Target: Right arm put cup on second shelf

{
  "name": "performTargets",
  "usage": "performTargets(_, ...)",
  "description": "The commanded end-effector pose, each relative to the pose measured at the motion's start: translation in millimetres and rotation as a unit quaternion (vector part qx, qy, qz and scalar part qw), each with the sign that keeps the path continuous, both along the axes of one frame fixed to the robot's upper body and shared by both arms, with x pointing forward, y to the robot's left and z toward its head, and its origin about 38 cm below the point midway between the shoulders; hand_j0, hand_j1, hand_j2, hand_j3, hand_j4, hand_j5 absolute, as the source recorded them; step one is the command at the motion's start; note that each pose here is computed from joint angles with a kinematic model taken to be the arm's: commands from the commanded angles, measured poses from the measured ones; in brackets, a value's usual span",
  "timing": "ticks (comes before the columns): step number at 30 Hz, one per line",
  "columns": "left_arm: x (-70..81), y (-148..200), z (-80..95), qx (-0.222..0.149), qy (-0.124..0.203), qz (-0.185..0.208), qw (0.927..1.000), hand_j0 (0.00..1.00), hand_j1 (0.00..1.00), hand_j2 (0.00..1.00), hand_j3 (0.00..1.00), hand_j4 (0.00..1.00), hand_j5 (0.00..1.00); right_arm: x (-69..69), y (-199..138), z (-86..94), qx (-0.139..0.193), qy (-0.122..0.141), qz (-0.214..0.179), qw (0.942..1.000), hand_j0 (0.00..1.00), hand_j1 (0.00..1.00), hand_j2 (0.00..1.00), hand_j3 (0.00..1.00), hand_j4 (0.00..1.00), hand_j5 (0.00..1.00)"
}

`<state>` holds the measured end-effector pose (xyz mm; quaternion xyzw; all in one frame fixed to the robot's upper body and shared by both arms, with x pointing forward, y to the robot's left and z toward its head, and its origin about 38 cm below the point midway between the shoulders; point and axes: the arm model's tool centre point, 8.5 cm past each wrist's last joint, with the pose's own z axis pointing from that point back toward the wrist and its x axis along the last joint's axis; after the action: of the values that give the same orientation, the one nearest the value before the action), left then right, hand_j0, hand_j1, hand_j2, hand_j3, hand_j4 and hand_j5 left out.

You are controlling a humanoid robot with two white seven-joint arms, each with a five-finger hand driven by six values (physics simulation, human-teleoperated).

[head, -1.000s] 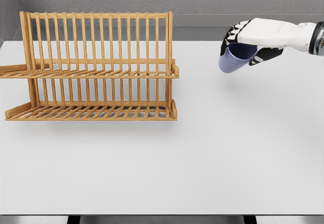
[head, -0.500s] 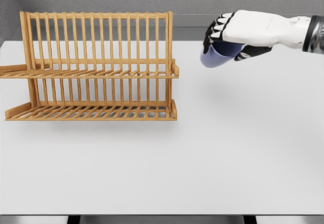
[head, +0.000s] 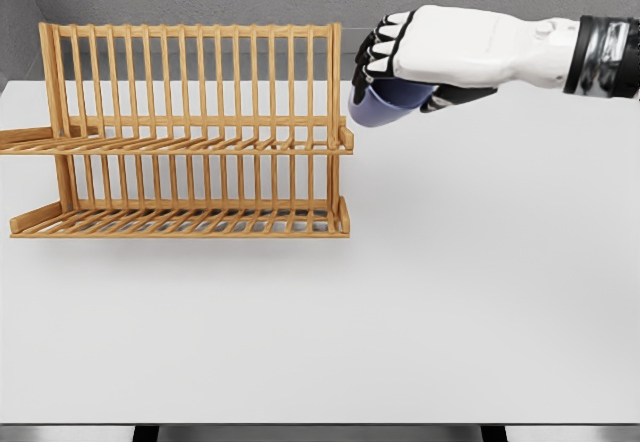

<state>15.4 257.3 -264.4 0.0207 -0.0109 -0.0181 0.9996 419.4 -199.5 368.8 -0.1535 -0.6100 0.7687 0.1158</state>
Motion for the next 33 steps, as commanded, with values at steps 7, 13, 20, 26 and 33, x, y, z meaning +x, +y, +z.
performTargets(7,0.0,0.0,0.0,0.0,0.0,0.0,1.0,1.0,1.0,1.0,1.0,1.0,1.0,-2.8,23.5,1.4,0.007,0.0,0.028,0.9996,0.62,0.62,0.62,0.62,0.62,0.62)
performTargets(13,0.0,0.0,0.0,0.0,0.0,0.0,1.0,1.0,1.0,1.0,1.0,1.0,1.0,-3.8,35.2,5.9,0.009,-0.006,0.042,0.999,0.62,0.62,0.62,0.62,0.62,0.62)
performTargets(20,0.0,0.0,0.0,0.0,0.0,0.0,1.0,1.0,1.0,1.0,1.0,1.0,1.0,-5.3,47.6,-0.9,0.004,0.003,0.055,0.9985,0.63,0.63,0.63,0.63,0.63,0.63)
performTargets(26,0.0,0.0,0.0,0.0,0.0,0.0,1.0,1.0,1.0,1.0,1.0,1.0,1.0,-5.7,55.4,-10.7,-0.002,0.015,0.062,0.998,0.65,0.65,0.65,0.65,0.65,0.65)
performTargets(33,0.0,0.0,0.0,0.0,0.0,0.0,1.0,1.0,1.0,1.0,1.0,1.0,1.0,-7.1,56.5,-13.2,-0.005,0.016,0.067,0.9976,1.0,1.0,1.0,1.0,1.0,1.0)
